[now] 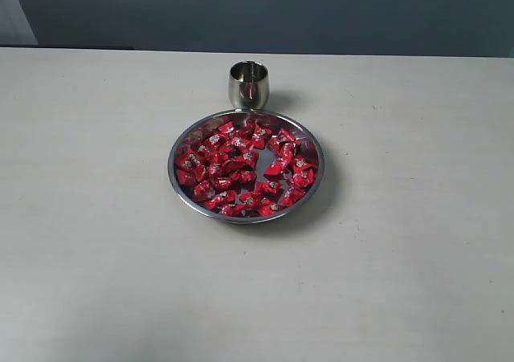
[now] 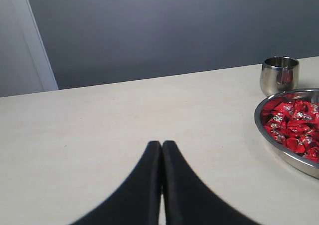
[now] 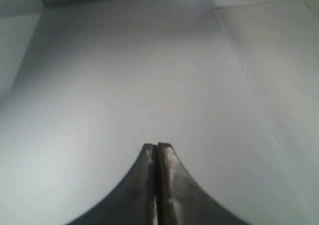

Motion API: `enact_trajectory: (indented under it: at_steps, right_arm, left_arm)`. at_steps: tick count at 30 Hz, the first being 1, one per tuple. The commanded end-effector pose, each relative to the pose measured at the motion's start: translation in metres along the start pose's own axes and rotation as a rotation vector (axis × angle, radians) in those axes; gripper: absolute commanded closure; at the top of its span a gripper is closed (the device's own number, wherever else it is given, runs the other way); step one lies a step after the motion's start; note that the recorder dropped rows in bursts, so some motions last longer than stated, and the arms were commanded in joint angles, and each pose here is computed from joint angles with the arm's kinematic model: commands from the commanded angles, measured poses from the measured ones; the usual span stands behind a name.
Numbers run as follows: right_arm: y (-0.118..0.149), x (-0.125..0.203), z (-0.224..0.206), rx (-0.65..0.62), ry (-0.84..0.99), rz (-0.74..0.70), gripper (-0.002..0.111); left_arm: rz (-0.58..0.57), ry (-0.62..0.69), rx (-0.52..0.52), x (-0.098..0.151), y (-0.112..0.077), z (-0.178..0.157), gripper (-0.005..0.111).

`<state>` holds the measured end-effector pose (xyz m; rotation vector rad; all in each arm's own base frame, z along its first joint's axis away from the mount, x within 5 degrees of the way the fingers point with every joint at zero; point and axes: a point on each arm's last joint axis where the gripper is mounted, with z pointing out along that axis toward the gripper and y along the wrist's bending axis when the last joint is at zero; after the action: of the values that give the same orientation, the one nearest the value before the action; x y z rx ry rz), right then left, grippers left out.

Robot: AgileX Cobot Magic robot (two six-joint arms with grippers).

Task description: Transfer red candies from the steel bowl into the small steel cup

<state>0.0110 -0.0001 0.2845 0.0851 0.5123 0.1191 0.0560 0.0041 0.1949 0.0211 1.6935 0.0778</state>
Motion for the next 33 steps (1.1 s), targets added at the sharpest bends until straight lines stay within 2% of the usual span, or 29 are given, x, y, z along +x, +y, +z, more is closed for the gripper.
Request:
enact_trajectory:
  at_steps: [1, 3, 5, 8, 12, 17, 22, 24, 26, 27, 28, 29, 33]
  right_arm:
    - [0.001, 0.001, 0.0, -0.005, 0.007, 0.278, 0.109]
    - [0.001, 0.005, 0.0, 0.001, 0.061, 0.403, 0.109]
    - [0.002, 0.014, -0.001, 0.023, 0.158, 0.466, 0.109]
    - [0.001, 0.029, -0.005, 0.061, 0.327, 0.434, 0.109]
    - [-0.007, 0.044, -0.012, 0.203, 0.473, 0.484, 0.109]
    - [-0.005, 0.045, -0.004, 0.192, 0.586, 0.359, 0.109]
    - [0.002, 0.023, 0.072, 0.112, 0.669, 0.128, 0.109]
    - [0.002, 0.023, 0.114, 0.075, 0.706, 0.022, 0.109]
    - [-0.004, 0.033, 0.161, 0.09, 0.762, -0.049, 0.109]
    - [-0.013, 0.045, 0.204, 0.125, 0.797, -0.097, 0.109]
    - [-0.018, 0.058, 0.222, 0.153, 0.833, -0.116, 0.109]
    - [-0.028, 0.09, 0.249, 0.199, 0.919, -0.142, 0.109]
    - [-0.035, 0.16, 0.279, 0.226, 1.132, -0.286, 0.109]
  left_arm:
    - [-0.007, -0.009, 0.008, 0.0, -0.001, 0.0, 0.106]
    - [-0.007, -0.009, 0.008, 0.0, -0.001, 0.0, 0.106]
    - [-0.007, -0.009, 0.008, 0.0, -0.001, 0.0, 0.106]
    - [-0.007, -0.009, 0.008, 0.0, -0.001, 0.0, 0.106]
    - [-0.007, -0.009, 0.008, 0.0, -0.001, 0.0, 0.106]
    - [-0.007, -0.009, 0.008, 0.0, -0.001, 0.0, 0.106]
    - [-0.007, -0.009, 0.008, 0.0, -0.001, 0.0, 0.106]
    - [-0.007, -0.009, 0.008, 0.0, -0.001, 0.0, 0.106]
    - [-0.007, -0.009, 0.008, 0.0, -0.001, 0.0, 0.106]
    - [-0.007, -0.009, 0.008, 0.0, -0.001, 0.0, 0.106]
    - [-0.007, -0.009, 0.008, 0.0, -0.001, 0.0, 0.106]
    - [-0.007, -0.009, 0.008, 0.0, -0.001, 0.0, 0.106]
    - [-0.007, -0.009, 0.008, 0.0, -0.001, 0.0, 0.106]
